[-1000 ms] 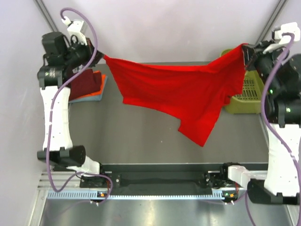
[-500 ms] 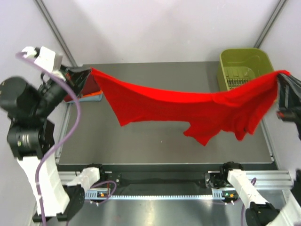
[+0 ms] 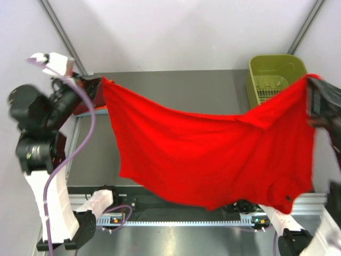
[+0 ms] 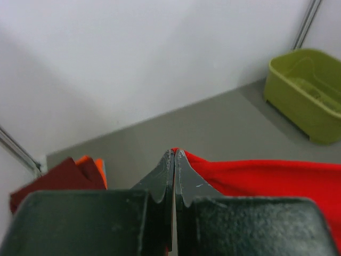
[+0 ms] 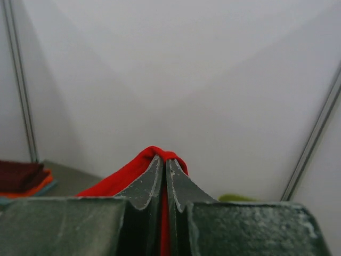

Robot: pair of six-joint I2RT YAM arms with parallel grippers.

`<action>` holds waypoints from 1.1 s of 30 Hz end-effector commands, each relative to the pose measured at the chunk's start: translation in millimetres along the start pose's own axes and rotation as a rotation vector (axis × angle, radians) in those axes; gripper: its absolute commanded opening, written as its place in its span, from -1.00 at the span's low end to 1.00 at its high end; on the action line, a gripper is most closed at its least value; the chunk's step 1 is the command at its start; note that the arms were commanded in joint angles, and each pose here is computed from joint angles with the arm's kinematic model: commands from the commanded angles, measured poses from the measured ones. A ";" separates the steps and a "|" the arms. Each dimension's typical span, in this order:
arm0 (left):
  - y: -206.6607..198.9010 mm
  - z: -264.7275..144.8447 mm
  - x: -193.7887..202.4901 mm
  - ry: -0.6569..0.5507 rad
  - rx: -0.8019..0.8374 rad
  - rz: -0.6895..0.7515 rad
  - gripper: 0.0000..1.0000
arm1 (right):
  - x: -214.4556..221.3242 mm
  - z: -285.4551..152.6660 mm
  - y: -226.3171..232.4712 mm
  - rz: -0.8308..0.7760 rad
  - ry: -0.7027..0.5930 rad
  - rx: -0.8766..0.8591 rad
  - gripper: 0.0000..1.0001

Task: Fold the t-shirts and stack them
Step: Flatten the tshirt out

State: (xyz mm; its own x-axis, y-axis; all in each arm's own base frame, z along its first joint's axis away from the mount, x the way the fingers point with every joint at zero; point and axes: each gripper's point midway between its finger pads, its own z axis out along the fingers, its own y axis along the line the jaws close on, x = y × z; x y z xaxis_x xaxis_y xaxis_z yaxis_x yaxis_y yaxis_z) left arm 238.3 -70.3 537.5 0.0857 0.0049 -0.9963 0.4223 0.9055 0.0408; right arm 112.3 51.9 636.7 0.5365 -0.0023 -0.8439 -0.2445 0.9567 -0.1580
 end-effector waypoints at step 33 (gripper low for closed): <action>164.6 285.5 413.8 0.668 -0.039 -0.249 -1.00 | 685.1 225.7 -35.3 0.351 0.949 -0.056 -1.00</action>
State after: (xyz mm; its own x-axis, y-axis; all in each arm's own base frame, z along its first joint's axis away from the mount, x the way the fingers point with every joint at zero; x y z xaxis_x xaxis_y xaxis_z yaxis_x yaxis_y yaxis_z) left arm 571.9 -44.4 116.7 -0.6821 0.0381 -0.7303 0.3169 0.9154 -0.2482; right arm 641.0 87.8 144.0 -0.5550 0.0445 -0.8307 -0.3202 0.9102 0.2627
